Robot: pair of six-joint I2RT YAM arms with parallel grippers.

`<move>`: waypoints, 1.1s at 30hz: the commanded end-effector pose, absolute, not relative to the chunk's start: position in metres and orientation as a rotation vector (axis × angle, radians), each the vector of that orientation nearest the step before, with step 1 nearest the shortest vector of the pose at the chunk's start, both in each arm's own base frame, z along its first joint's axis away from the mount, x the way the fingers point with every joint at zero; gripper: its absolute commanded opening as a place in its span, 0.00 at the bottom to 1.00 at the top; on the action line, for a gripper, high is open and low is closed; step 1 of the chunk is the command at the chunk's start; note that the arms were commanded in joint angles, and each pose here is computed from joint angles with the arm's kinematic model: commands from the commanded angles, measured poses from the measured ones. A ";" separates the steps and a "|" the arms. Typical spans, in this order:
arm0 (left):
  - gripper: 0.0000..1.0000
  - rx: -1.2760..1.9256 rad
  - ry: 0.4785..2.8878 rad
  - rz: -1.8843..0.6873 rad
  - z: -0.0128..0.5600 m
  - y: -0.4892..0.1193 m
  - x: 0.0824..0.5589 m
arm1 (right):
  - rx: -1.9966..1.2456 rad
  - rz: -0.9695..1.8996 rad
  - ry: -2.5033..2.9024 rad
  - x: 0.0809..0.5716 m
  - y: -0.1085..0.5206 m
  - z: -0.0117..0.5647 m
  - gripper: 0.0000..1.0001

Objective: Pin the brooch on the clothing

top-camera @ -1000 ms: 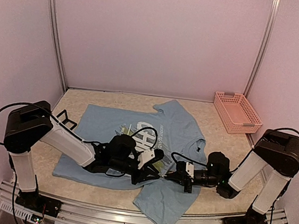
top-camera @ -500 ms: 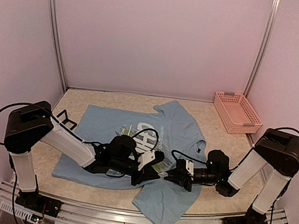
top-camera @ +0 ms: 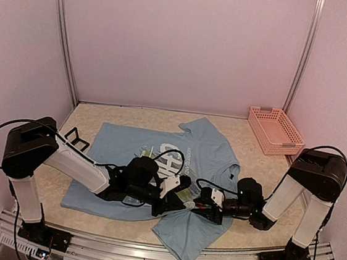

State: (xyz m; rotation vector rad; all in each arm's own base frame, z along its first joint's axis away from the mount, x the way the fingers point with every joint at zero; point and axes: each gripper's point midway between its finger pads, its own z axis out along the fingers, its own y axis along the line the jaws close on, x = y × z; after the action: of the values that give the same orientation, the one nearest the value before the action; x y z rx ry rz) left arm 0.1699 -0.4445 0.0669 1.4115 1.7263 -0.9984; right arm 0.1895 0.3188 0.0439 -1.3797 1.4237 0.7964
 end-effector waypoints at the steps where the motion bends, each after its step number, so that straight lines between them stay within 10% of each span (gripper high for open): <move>1: 0.00 1.424 1.657 -1.037 0.094 -0.449 0.162 | -1.328 0.685 1.572 0.204 0.306 0.018 0.36; 12: 0.00 1.413 1.674 -1.001 0.091 -0.445 0.165 | -1.361 0.736 1.528 0.193 0.308 0.034 0.38; 19: 0.00 1.403 1.674 -0.998 0.090 -0.446 0.167 | -1.381 0.924 1.322 0.166 0.330 0.079 0.59; 33: 0.00 1.406 1.674 -0.996 0.090 -0.445 0.167 | -1.325 0.989 1.322 0.171 0.347 0.081 0.52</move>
State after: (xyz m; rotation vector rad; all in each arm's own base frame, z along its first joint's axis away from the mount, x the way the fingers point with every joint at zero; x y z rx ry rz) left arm 0.1706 -0.4408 0.0742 1.4070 1.7364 -0.9795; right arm 0.1711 0.3363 0.0665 -1.3499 1.3715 0.9409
